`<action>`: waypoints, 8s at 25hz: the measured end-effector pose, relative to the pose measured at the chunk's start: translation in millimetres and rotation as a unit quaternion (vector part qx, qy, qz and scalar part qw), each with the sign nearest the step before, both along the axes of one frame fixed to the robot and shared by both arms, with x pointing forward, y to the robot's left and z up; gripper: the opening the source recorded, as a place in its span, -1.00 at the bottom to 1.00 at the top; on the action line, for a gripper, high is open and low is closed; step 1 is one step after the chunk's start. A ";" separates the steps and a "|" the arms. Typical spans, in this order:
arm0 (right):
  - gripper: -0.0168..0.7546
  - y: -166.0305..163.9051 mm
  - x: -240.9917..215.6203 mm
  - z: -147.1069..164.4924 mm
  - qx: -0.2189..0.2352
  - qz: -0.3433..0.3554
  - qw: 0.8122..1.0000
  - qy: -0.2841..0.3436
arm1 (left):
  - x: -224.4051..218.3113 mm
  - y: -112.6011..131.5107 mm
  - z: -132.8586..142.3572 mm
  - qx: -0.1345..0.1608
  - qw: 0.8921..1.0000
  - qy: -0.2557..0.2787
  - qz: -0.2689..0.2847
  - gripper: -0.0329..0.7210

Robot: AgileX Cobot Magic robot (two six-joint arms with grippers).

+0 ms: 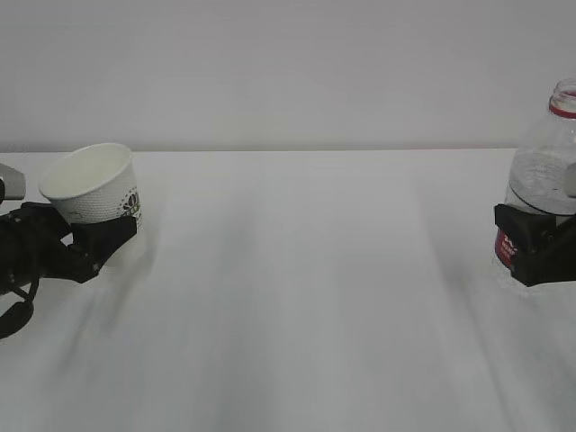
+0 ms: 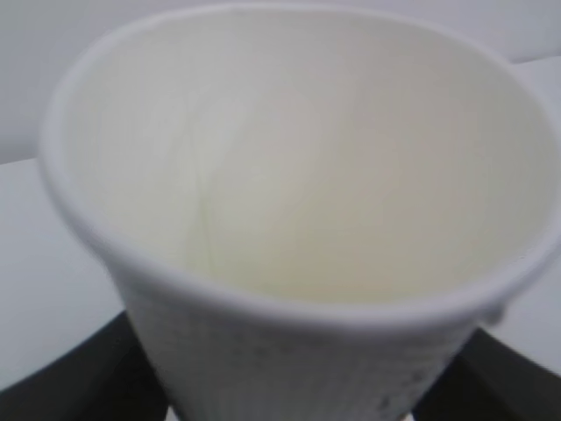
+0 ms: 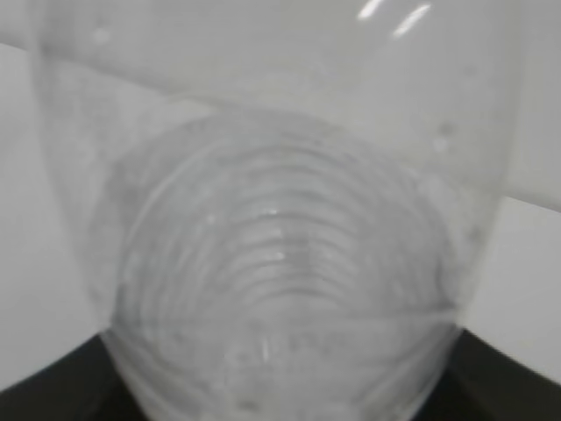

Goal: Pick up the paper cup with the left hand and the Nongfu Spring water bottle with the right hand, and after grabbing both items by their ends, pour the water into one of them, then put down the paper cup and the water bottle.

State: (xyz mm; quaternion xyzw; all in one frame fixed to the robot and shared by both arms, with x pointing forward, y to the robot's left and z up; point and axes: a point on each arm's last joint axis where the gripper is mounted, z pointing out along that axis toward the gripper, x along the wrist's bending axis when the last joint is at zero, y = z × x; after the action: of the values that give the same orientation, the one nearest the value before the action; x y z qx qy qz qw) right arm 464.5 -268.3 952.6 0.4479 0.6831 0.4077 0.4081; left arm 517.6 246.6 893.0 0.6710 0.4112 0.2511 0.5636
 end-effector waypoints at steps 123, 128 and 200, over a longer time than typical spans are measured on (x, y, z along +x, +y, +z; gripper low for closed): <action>0.27 18.9 5.2 14.0 -0.053 0.127 0.989 -0.058 | -74.3 -177.7 14.5 0.040 0.912 -0.050 -0.405 0.48; 0.27 27.7 8.1 17.5 -0.061 0.150 0.985 -0.056 | -74.3 -177.7 14.6 0.041 0.912 -0.050 -0.405 0.48; 0.27 100.8 49.8 44.0 -0.265 0.314 0.885 -0.217 | -67.6 -170.3 18.1 0.035 0.911 -0.078 -0.404 0.48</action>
State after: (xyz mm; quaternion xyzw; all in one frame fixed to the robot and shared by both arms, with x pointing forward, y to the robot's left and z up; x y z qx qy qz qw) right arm 514.3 -167.5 996.5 -0.0150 0.7650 0.4052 0.5004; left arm 450.1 76.3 911.1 0.7772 0.0511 0.0673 0.6235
